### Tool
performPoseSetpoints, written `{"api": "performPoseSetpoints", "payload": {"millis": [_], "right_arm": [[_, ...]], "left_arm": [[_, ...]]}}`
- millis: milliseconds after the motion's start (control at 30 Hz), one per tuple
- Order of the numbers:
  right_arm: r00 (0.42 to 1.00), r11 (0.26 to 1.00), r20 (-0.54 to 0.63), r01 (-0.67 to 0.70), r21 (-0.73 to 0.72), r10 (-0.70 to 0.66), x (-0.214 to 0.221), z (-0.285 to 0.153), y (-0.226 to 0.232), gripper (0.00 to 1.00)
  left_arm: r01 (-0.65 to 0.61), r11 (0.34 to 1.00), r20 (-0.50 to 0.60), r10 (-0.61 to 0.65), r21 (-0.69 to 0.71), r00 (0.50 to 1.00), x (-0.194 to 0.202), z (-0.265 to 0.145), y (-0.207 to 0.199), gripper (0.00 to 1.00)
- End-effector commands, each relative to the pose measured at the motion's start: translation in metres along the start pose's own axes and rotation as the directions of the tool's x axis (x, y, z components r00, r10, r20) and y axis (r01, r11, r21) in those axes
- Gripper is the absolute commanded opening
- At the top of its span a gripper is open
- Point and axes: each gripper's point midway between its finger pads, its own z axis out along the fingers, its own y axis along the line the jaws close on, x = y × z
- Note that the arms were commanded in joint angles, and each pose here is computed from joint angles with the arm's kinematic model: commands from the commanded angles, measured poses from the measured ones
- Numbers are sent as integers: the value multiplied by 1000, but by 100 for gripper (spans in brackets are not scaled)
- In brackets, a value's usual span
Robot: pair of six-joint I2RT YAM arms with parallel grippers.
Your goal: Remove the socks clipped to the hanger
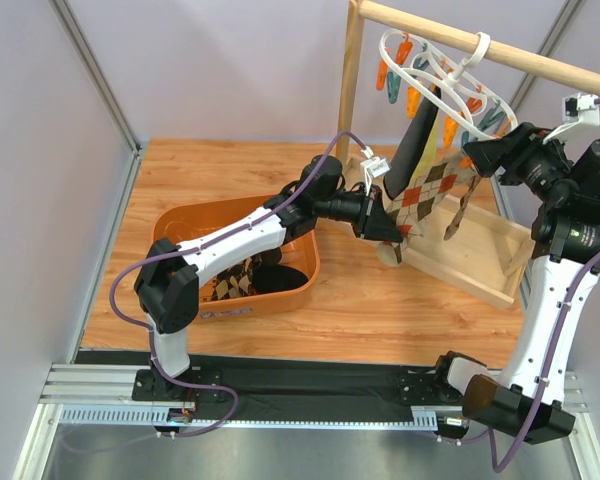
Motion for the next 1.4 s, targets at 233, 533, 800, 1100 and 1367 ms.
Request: {"api": "performPoseSetpoints", "payload": {"millis": [233, 533, 800, 1100, 1367], "right_arm": [[999, 999, 34, 38, -22, -37, -10, -1, -4, 64], [1000, 999, 18, 17, -50, -16, -6, 3, -11, 59], [1000, 994, 20, 2, -106, 0, -1, 4, -8, 63], [999, 987, 42, 13, -160, -6, -4, 5, -1, 52], [999, 986, 47, 15, -169, -8, -5, 4, 2, 32]], "left_arm": [[-71, 995, 59, 67, 69, 996, -30, -16, -31, 0], [-65, 996, 60, 61, 62, 996, -32, -19, -28, 0], [-54, 995, 64, 49, 79, 997, -35, -20, -28, 0], [-52, 995, 60, 47, 84, 997, -34, -20, -30, 0], [-50, 995, 57, 45, 84, 997, -33, -21, -29, 0]]}}
